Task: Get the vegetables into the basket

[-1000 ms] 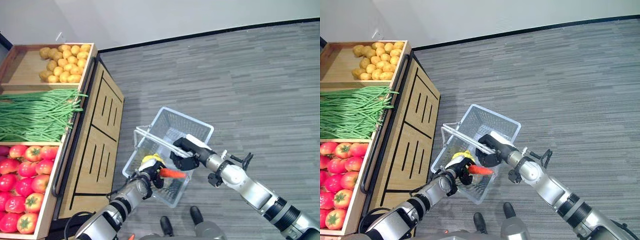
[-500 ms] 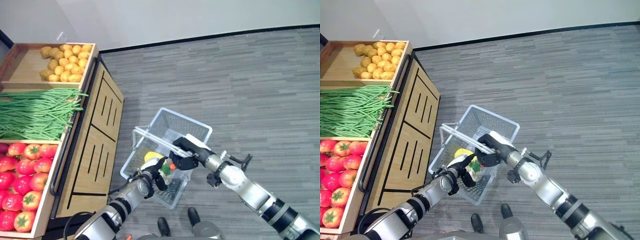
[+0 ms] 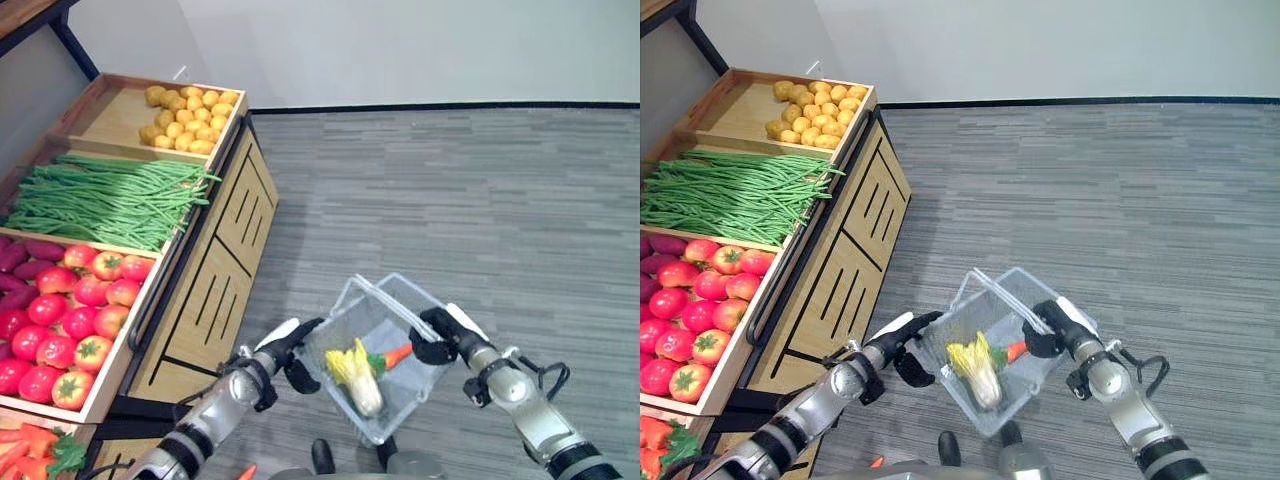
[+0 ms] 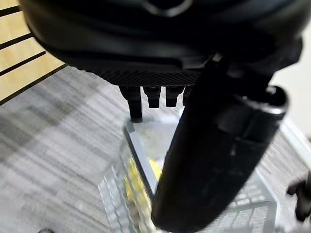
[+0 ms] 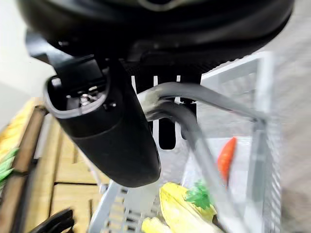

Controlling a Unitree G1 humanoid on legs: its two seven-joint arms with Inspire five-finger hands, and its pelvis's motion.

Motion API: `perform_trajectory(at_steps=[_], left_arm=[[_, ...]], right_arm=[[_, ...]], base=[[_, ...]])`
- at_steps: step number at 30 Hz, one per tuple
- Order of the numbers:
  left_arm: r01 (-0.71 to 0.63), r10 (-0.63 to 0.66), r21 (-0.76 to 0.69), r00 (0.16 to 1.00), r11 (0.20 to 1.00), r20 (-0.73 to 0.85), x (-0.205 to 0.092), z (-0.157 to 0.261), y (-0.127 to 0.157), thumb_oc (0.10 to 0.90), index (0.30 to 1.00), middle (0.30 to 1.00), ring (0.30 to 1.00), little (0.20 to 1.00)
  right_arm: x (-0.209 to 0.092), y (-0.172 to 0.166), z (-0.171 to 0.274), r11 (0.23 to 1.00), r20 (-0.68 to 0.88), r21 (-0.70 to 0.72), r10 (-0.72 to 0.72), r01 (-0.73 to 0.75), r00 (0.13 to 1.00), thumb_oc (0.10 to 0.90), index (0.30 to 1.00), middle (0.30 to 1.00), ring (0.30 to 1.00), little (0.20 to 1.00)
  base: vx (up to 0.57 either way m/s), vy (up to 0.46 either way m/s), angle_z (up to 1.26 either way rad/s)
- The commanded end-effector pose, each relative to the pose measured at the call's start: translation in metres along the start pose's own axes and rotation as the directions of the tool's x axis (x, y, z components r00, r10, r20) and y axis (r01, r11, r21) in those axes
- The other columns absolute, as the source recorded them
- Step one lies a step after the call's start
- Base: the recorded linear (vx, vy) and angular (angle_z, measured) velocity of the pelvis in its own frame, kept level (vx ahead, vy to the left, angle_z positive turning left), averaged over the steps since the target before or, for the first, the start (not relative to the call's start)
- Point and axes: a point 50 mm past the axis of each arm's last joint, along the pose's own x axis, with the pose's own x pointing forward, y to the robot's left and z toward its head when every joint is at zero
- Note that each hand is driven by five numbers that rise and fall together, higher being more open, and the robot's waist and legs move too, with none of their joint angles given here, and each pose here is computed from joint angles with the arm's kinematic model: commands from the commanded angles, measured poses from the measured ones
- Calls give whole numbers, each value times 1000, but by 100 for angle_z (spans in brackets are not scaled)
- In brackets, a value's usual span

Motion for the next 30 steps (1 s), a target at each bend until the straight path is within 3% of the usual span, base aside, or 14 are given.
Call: perform_trajectory(at_steps=[1, 9, 11, 17, 25, 30], left_arm=[[-103, 100, -28, 991, 994, -84, -5, -25, 31, 900, 1000, 1000, 1000, 1000], [-132, 44, -195, 915, 972, -400, -15, -87, -11, 900, 1000, 1000, 1000, 1000], [-146, 13, -215, 854, 966, -520, -24, -108, -27, 900, 1000, 1000, 1000, 1000], [-182, -45, -271, 750, 945, -660, -43, -134, -50, 900, 1000, 1000, 1000, 1000], [-218, -104, -324, 664, 921, -740, -67, -153, -70, 900, 1000, 1000, 1000, 1000], [-222, -113, -332, 654, 917, -748, -70, -155, -73, 900, 1000, 1000, 1000, 1000]], right_arm=[[3, -38, 9, 979, 58, -14, -203, 204, 978, 400, 300, 300, 300, 300], [-3, 1, -65, 993, -286, 10, -108, 116, 952, 400, 300, 300, 300, 300], [-11, 19, -91, 995, -412, 29, -72, 92, 908, 400, 300, 300, 300, 300], [-33, 51, -127, 991, -605, 114, 8, 77, 796, 400, 300, 300, 300, 300], [-50, 74, -143, 983, -686, 173, 76, 61, 723, 400, 300, 300, 300, 300], [-56, 82, -146, 982, -705, 184, 103, 41, 702, 400, 300, 300, 300, 300]], base=[[0, 0, 0], [-1, 5, 0], [0, 11, -2], [5, 5, -3], [4, -1, -6], [0, 0, 0]])
